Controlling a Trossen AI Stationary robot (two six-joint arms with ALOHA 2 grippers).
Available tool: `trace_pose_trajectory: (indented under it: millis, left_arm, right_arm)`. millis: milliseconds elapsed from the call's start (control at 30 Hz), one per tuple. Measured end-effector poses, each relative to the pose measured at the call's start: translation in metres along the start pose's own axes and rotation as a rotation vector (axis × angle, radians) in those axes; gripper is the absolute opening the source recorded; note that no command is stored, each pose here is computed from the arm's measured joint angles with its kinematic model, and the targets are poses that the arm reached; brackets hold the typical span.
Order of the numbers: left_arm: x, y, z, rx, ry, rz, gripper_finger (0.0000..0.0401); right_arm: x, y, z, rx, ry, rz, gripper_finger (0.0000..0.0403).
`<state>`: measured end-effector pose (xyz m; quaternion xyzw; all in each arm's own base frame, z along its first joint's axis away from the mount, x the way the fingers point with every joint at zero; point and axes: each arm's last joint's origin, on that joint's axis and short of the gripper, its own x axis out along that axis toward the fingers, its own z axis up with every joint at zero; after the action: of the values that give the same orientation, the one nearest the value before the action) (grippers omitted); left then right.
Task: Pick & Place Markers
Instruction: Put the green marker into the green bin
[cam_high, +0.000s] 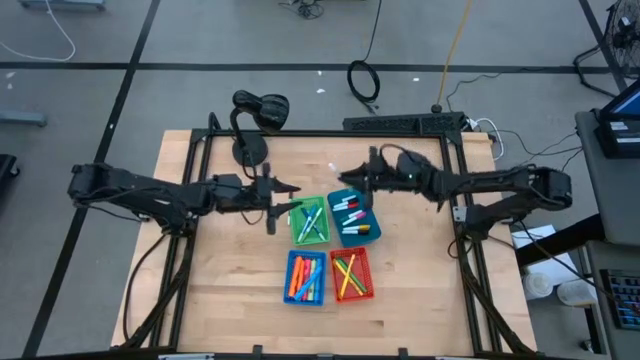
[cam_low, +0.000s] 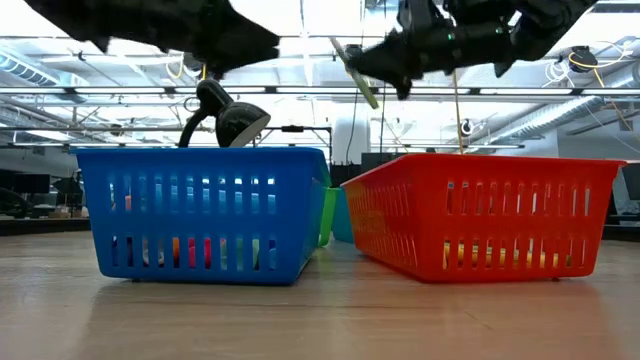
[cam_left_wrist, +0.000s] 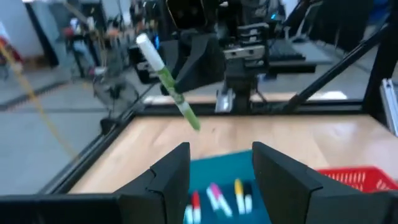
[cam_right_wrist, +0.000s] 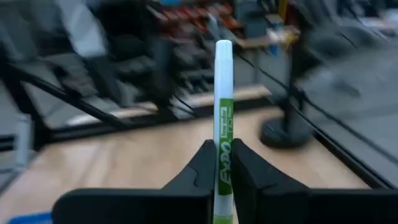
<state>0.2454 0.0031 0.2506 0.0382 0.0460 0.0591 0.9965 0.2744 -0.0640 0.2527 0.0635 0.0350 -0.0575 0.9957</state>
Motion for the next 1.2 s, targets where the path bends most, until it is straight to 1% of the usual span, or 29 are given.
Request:
trace_pose_trajectory:
  millis: [100, 233, 367, 500, 667, 833, 1067, 1200]
  left_arm:
    - [0.017, -0.004, -0.007, 0.016, -0.066, -0.033, 0.0177]
    - [0.033, -0.006, -0.014, 0.009, -0.157, -0.03, 0.0177]
    - [0.041, -0.007, -0.016, -0.009, -0.228, -0.05, 0.0177]
    - [0.047, -0.007, -0.015, -0.046, -0.22, -0.058, 0.0177]
    - [0.048, -0.009, -0.017, -0.067, -0.207, -0.136, 0.0177]
    - [0.048, -0.009, -0.016, -0.11, -0.221, -0.135, 0.0177]
    - [0.049, -0.009, -0.014, -0.111, -0.223, -0.125, 0.0177]
    - [0.049, -0.008, -0.014, -0.113, -0.223, -0.108, 0.0177]
  right_arm:
    - [0.011, 0.018, -0.004, -0.023, -0.067, 0.068, 0.0014]
    - [0.02, 0.035, -0.011, -0.053, -0.118, 0.135, 0.0014]
    - [0.026, 0.043, -0.019, -0.065, -0.119, 0.113, 0.0014]
    - [0.029, 0.046, -0.023, -0.075, -0.121, 0.105, 0.0014]
    - [0.029, 0.046, -0.017, -0.087, -0.166, 0.104, 0.0014]
    - [0.03, 0.05, -0.008, -0.087, -0.217, 0.122, 0.0014]
    - [0.035, 0.062, -0.003, -0.091, -0.231, 0.157, 0.0014]
    - [0.034, 0.069, -0.002, -0.118, -0.241, 0.171, 0.0014]
